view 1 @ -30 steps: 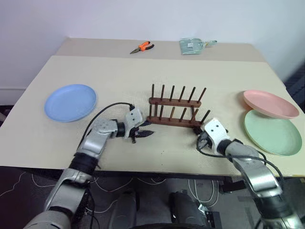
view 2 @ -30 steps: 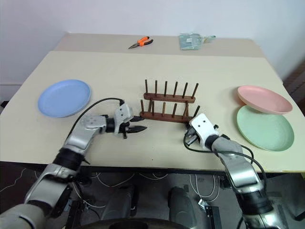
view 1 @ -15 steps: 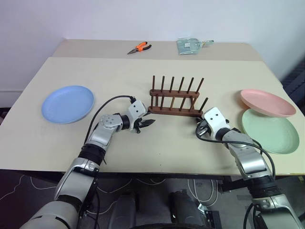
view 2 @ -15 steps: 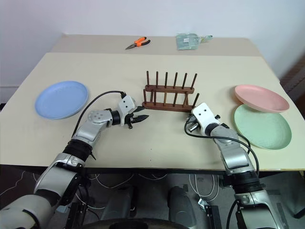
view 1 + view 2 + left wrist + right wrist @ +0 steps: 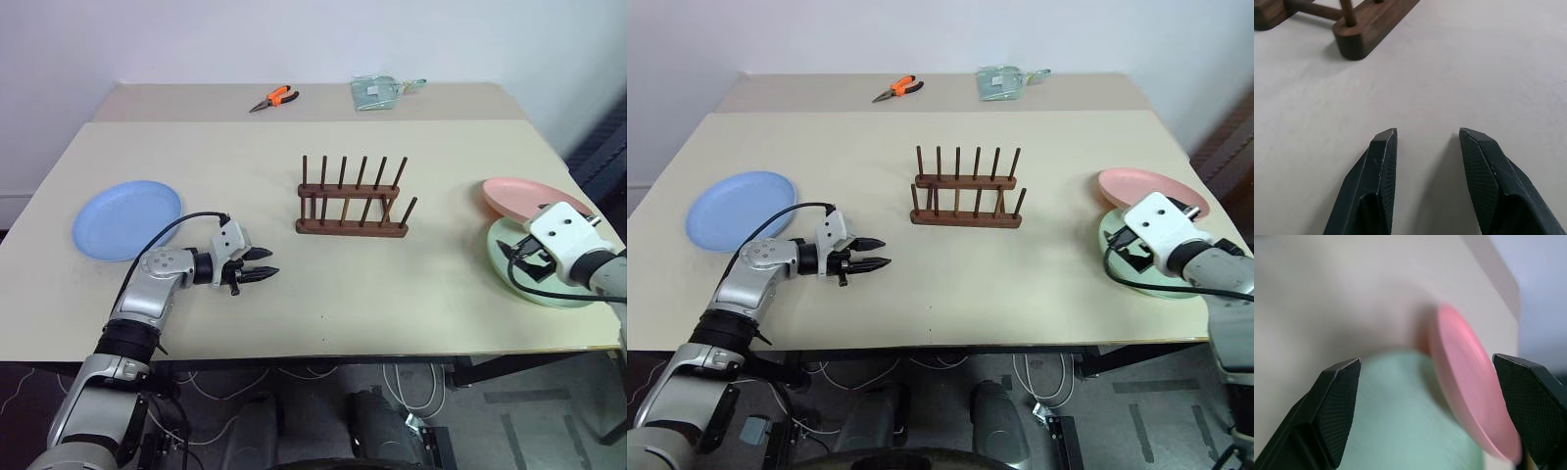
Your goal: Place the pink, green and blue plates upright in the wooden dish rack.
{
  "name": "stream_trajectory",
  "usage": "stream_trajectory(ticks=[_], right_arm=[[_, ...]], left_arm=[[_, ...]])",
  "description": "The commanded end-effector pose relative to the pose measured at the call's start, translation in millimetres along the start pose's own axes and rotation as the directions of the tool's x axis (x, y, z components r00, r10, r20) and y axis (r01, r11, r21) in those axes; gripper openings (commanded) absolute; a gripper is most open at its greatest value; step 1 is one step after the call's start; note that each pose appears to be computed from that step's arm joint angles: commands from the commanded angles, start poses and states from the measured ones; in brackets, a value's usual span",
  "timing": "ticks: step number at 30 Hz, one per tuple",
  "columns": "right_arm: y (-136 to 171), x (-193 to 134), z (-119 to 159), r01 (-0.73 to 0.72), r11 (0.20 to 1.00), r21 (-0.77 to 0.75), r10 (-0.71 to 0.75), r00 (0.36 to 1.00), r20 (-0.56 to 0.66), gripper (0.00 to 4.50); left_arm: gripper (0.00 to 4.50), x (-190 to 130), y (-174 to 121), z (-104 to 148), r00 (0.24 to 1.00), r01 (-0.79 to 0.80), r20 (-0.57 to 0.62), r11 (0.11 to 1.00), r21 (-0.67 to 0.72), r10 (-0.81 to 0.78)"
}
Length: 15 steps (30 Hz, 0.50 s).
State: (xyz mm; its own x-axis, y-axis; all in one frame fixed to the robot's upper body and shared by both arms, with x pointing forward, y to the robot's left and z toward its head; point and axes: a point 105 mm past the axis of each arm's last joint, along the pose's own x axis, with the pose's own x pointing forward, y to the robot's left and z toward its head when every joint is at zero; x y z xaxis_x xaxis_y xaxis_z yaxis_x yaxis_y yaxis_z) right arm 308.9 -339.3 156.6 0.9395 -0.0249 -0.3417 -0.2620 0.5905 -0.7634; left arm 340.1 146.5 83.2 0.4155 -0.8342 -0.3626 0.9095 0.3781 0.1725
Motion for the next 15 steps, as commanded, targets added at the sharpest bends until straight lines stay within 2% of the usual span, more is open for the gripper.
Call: stream_trajectory(ticks=[1,4,6,8,11,14,15], right_arm=[[-26.1,9.7,-22.4,0.056,0.987,-0.151,-0.070,0.994,-0.086,4.38],[-32.9,22.8,-37.9,0.065,0.971,-0.232,-0.095,0.988,-0.121,4.38],[-34.3,29.4,-41.6,0.067,0.966,-0.249,-0.100,0.987,-0.123,3.88],[-33.5,33.0,-42.0,0.059,0.959,-0.278,-0.094,0.989,-0.114,3.14],[-32.3,34.7,-40.7,0.069,0.948,-0.311,-0.103,0.990,-0.093,1.45],[-40.8,32.1,-27.1,0.159,0.926,-0.341,-0.177,0.984,-0.022,0.06],[-44.3,29.8,-19.7,0.186,0.906,-0.380,-0.198,0.980,0.008,0.06]], left_arm=[[2.04,4.5,-9.8,41.2,0.990,0.083,0.111,0.994,0.066,-0.090],[2.04,11.8,-22.1,55.3,0.979,0.134,0.145,0.987,0.084,-0.145],[2.04,15.7,-28.0,57.8,0.976,0.149,0.145,0.984,0.092,-0.162],[2.04,17.6,-33.8,58.6,0.974,0.163,0.143,0.981,0.104,-0.177],[2.04,19.3,-39.4,60.1,0.973,0.156,0.155,0.982,0.109,-0.171],[2.04,17.8,-36.0,60.1,0.975,0.125,0.174,0.989,0.082,-0.138],[2.04,17.0,-34.2,59.7,0.977,0.111,0.176,0.991,0.080,-0.124]])
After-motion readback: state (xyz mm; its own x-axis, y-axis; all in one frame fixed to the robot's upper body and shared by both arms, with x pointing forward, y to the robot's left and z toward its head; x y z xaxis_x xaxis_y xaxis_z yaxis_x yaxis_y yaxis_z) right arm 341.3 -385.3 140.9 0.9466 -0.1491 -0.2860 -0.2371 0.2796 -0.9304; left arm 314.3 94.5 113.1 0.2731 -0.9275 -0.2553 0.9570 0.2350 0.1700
